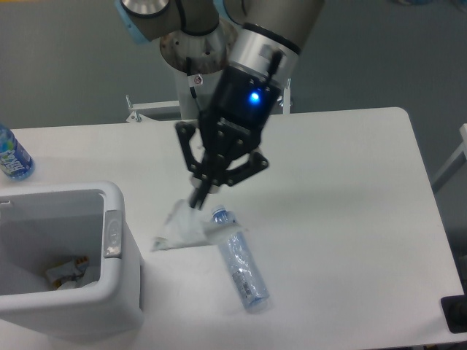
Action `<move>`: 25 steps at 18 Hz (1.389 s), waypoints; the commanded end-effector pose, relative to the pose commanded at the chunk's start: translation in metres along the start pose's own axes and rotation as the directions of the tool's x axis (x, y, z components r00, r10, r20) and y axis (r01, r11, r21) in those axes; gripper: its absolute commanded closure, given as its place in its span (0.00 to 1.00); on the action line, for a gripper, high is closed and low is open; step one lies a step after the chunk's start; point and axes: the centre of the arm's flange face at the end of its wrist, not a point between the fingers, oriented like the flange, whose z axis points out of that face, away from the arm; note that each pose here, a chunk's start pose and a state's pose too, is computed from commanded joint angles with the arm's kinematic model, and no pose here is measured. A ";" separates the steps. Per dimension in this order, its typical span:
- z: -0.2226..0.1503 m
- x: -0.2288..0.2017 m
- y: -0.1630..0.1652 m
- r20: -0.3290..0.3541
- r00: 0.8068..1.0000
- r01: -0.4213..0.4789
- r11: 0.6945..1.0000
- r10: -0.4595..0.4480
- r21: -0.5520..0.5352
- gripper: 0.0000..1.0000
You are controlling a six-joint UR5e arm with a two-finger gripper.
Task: Place the trash in the trash can
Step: 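Lift the tissue and carry it over the white bin, then release, then move the open gripper over the clear plastic bottle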
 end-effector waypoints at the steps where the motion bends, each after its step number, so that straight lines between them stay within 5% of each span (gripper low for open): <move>1: -0.001 0.010 0.000 -0.006 1.000 -0.013 1.000 0.013 0.001 1.00; 10: 0.051 0.061 0.016 -0.089 0.996 -0.011 0.997 0.004 -0.077 1.00; 13: 0.080 0.068 0.024 -0.115 0.993 -0.025 0.993 0.012 -0.117 0.92; 15: 0.084 0.066 0.024 -0.114 0.993 -0.029 0.993 0.016 -0.115 0.75; 17: 0.086 0.062 0.022 -0.110 0.993 -0.050 0.994 0.040 -0.096 0.16; 18: 0.086 0.062 0.022 -0.106 0.993 -0.063 0.994 0.053 -0.089 0.00; 25: 0.048 0.010 0.008 -0.006 1.000 0.003 0.999 -0.003 -0.041 0.00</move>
